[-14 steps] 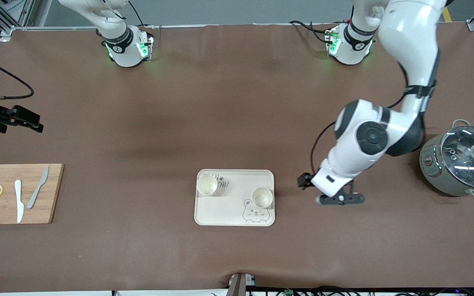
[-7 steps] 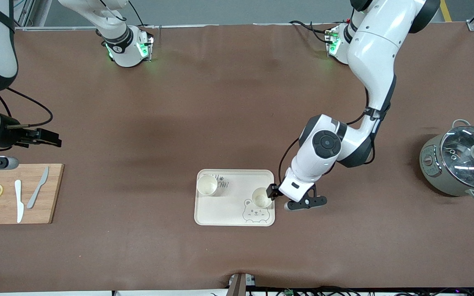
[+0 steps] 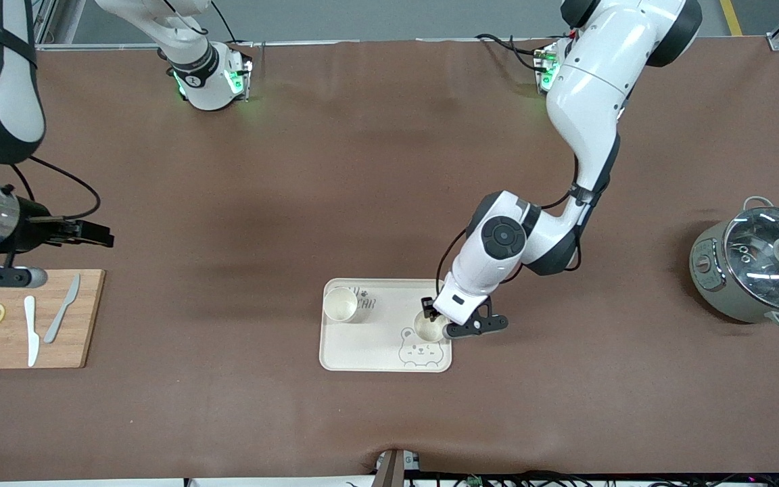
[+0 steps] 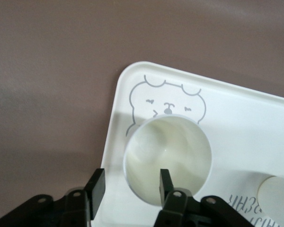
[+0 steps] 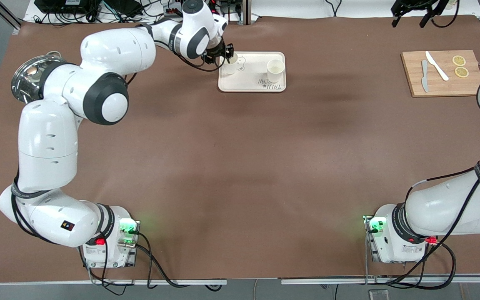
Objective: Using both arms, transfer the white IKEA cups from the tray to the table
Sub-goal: 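Lower the left gripper and grasp the cup while the right gripper reaches, then lift the cup with the left gripper while the right gripper grasps the other cup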
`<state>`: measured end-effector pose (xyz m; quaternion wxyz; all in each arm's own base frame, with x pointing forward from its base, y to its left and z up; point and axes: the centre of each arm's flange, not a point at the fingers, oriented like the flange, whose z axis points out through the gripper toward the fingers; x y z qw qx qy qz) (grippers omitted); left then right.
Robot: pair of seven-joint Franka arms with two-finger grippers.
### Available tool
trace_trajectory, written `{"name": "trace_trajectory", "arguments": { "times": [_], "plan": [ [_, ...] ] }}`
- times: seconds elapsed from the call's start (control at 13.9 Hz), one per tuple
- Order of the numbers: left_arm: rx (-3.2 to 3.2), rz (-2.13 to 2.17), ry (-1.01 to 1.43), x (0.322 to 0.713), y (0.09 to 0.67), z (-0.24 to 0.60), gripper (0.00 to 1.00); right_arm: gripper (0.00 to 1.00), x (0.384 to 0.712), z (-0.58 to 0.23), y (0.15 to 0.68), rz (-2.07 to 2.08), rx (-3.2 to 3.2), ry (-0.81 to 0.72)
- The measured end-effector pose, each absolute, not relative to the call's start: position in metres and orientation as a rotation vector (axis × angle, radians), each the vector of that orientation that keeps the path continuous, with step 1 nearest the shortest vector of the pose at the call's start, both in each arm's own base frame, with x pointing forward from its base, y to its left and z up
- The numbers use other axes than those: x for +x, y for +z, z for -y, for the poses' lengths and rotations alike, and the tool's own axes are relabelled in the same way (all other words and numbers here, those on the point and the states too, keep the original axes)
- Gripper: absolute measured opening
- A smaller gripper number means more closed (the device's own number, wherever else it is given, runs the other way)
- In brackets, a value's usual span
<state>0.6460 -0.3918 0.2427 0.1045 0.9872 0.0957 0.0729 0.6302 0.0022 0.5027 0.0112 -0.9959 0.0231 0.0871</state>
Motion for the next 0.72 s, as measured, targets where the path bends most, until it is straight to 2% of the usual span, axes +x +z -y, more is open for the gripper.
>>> {"name": "trace_trajectory", "arguments": {
  "times": [0.22,0.36,0.72],
  "plan": [
    [2.919,-0.289,0.199,0.645,0.233,0.391,0.18,1.00,0.644,-0.006,0.480,-0.091,-3.108,0.252],
    [2.917,-0.288,0.202,0.646,0.231,0.391,0.03,1.00,0.651,-0.008,0.465,-0.121,-3.085,0.243],
    [2.891,-0.238,0.303,0.661,0.272,0.387,0.03,1.00,0.678,-0.059,0.398,-0.323,-3.005,0.218]
  ]
}}
